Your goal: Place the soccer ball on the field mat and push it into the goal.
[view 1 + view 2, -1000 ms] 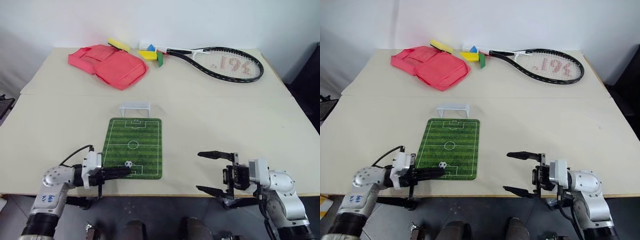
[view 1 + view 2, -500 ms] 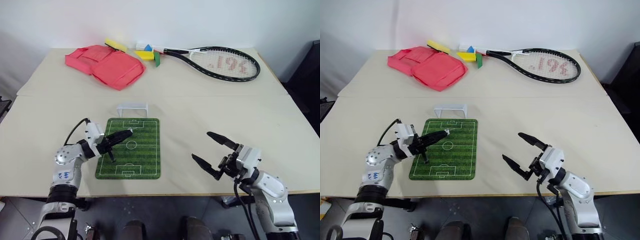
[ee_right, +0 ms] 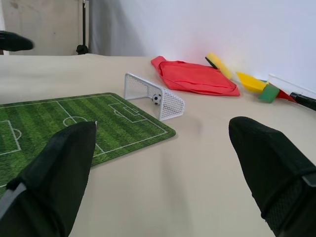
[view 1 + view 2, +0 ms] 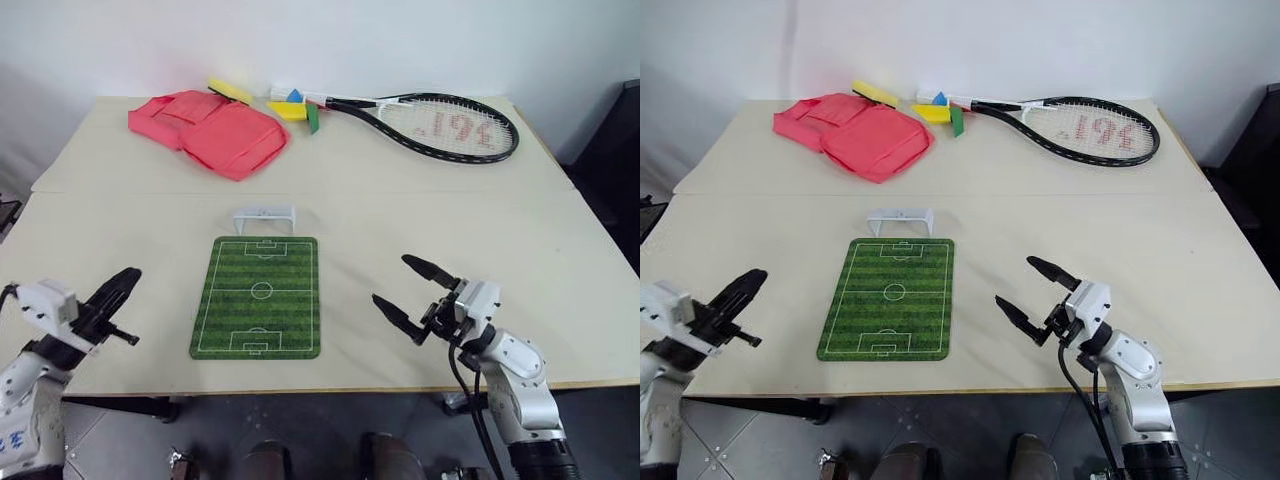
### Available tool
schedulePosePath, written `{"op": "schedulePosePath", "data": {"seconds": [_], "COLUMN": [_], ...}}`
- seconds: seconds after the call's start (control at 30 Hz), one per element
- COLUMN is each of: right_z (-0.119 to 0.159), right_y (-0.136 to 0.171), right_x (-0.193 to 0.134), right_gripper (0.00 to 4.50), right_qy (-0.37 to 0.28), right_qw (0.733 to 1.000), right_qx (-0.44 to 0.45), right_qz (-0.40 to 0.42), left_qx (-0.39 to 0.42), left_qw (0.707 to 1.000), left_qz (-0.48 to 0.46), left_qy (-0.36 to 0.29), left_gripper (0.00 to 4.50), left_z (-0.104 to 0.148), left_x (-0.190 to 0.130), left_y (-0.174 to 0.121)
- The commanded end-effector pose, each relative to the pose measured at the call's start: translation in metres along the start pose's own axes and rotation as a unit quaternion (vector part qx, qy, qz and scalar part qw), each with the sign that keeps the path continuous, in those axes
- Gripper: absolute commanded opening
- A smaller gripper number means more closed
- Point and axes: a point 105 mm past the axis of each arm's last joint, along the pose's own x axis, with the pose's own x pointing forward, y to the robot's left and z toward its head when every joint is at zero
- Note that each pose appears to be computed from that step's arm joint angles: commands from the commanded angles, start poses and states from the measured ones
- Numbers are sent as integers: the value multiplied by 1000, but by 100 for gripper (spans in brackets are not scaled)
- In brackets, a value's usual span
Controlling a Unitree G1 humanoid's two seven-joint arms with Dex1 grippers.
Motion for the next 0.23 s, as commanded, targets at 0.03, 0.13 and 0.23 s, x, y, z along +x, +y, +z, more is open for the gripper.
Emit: {"op": "schedulePosePath", "data": {"seconds": [0.03, 0.13, 0.23], "right_z": [8, 9, 9], "right_y": [-5, -10, -12], "right_x": [1, 2, 2], "right_gripper": [450, 450, 450], "right_qy": [-16, -18, -17], "right_qw": [1000, 1000, 999], "right_qx": [-17, -19, -21], "right_qz": [8, 10, 17], "left_qx": [31, 24, 22], "left_qw": [999, 998, 998], "left_qz": [37, 34, 40], "left_qy": [20, 36, 43], "left_gripper": [2, 2, 2], "left_z": [7, 7, 6], "left_x": [-22, -31, -35], "left_y": [1, -5, -3]}}
